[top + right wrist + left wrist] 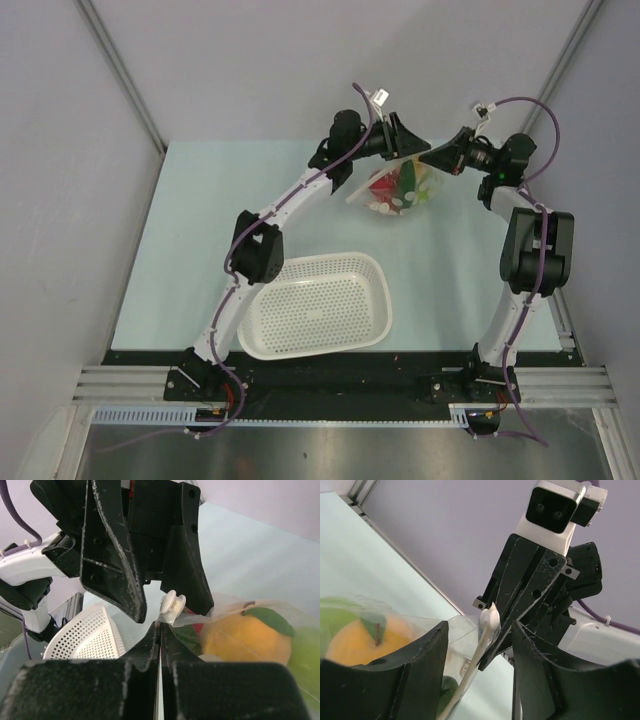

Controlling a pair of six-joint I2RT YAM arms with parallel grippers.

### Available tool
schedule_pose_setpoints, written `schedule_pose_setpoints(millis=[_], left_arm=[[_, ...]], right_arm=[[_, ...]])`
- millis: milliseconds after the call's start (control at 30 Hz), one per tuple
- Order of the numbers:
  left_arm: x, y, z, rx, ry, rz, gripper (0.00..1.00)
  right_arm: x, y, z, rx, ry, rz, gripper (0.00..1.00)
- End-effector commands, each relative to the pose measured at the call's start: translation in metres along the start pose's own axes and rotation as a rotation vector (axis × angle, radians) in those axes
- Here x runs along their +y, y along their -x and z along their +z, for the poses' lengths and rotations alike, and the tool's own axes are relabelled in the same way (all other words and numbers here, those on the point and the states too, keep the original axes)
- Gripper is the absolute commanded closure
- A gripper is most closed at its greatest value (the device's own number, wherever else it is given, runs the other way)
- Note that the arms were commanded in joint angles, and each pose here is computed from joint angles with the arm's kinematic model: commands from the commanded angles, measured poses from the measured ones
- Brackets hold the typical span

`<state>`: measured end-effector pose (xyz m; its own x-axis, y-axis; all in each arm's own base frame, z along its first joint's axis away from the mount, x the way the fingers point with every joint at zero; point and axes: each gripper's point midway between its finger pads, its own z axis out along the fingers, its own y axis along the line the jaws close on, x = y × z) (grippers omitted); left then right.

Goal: Open the zip-top bag and remove the fake food

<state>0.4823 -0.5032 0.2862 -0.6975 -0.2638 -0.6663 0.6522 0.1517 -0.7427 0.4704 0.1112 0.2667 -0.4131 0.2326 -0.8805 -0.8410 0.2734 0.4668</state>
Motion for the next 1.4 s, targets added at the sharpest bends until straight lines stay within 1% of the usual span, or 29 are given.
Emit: schedule_pose_setpoints(millis=[0, 133, 167, 400, 467, 500, 667, 700, 733, 767, 800, 867, 967, 1000, 1033, 1067, 1100, 1233, 1300, 1367], left_arm=[[-0.033, 0.027, -0.004, -0.054, -0.105, 0.029, 0.45], [-0.03, 0.028, -0.006, -0.064, -0.106, 0.026, 0.53], [-0.032, 0.03, -0.006, -0.067, -0.113, 0.031, 0.58], [-0.028, 0.026, -0.006, -0.055, -0.12, 0.03, 0.6], [-0.027, 0.024, -0.005, -0.05, -0.121, 0.028, 0.67], [-0.028, 0.023, -0.006, -0.044, -0.125, 0.028, 0.68], [-0.026, 0.019, -0.007, -0.022, -0.124, 0.025, 0.68], [-0.027, 0.018, -0.008, -0.018, -0.124, 0.025, 0.71], [-0.027, 0.02, -0.008, -0.02, -0.124, 0.026, 0.81], [-0.029, 0.022, -0.009, -0.024, -0.124, 0.031, 0.96], [-0.026, 0.021, -0.009, -0.022, -0.112, 0.035, 1.0], [-0.027, 0.026, -0.012, -0.029, -0.097, 0.052, 1.0], [-0.023, 0.026, -0.015, -0.015, -0.081, 0.055, 1.0], [-0.023, 0.026, -0.016, -0.014, -0.082, 0.054, 1.0], [-0.024, 0.027, -0.016, -0.013, -0.084, 0.056, 1.0], [-0.024, 0.026, -0.016, -0.012, -0.086, 0.057, 1.0], [-0.024, 0.026, -0.016, -0.012, -0.086, 0.056, 1.0], [-0.025, 0.024, -0.016, -0.004, -0.095, 0.052, 1.0], [-0.026, 0.025, -0.016, -0.002, -0.097, 0.053, 1.0], [-0.026, 0.024, -0.016, 0.002, -0.097, 0.05, 1.0]], right_arm=[[0.009, 0.009, 0.005, 0.012, 0.044, -0.069, 1.0], [0.01, 0.01, 0.007, 0.017, 0.052, -0.07, 1.0], [0.009, 0.009, 0.007, 0.019, 0.053, -0.064, 1.0], [0.01, 0.01, 0.008, 0.019, 0.057, -0.058, 1.0], [0.01, 0.01, 0.008, 0.018, 0.058, -0.058, 1.0], [0.008, 0.009, 0.008, 0.018, 0.057, -0.049, 1.0], [0.007, 0.011, 0.008, 0.004, 0.053, -0.045, 1.0], [0.008, 0.012, 0.008, 0.002, 0.053, -0.045, 1.0], [0.007, 0.011, 0.008, 0.0, 0.052, -0.039, 1.0], [0.005, 0.013, 0.006, -0.01, 0.043, -0.039, 1.0], [0.003, 0.014, 0.004, -0.019, 0.033, -0.029, 1.0], [0.003, 0.02, 0.002, -0.044, 0.02, -0.024, 1.0], [0.01, 0.021, 0.003, -0.046, 0.043, -0.009, 1.0], [0.011, 0.021, 0.002, -0.052, 0.051, -0.028, 1.0], [0.013, 0.023, 0.002, -0.055, 0.052, -0.007, 0.93], [0.013, 0.023, 0.001, -0.057, 0.053, -0.011, 0.89], [0.014, 0.022, 0.002, -0.053, 0.055, -0.011, 0.87], [0.014, 0.022, 0.003, -0.049, 0.058, -0.026, 0.74], [0.011, 0.021, 0.003, -0.047, 0.053, -0.016, 0.74], [0.01, 0.02, 0.005, -0.04, 0.055, -0.024, 0.78]])
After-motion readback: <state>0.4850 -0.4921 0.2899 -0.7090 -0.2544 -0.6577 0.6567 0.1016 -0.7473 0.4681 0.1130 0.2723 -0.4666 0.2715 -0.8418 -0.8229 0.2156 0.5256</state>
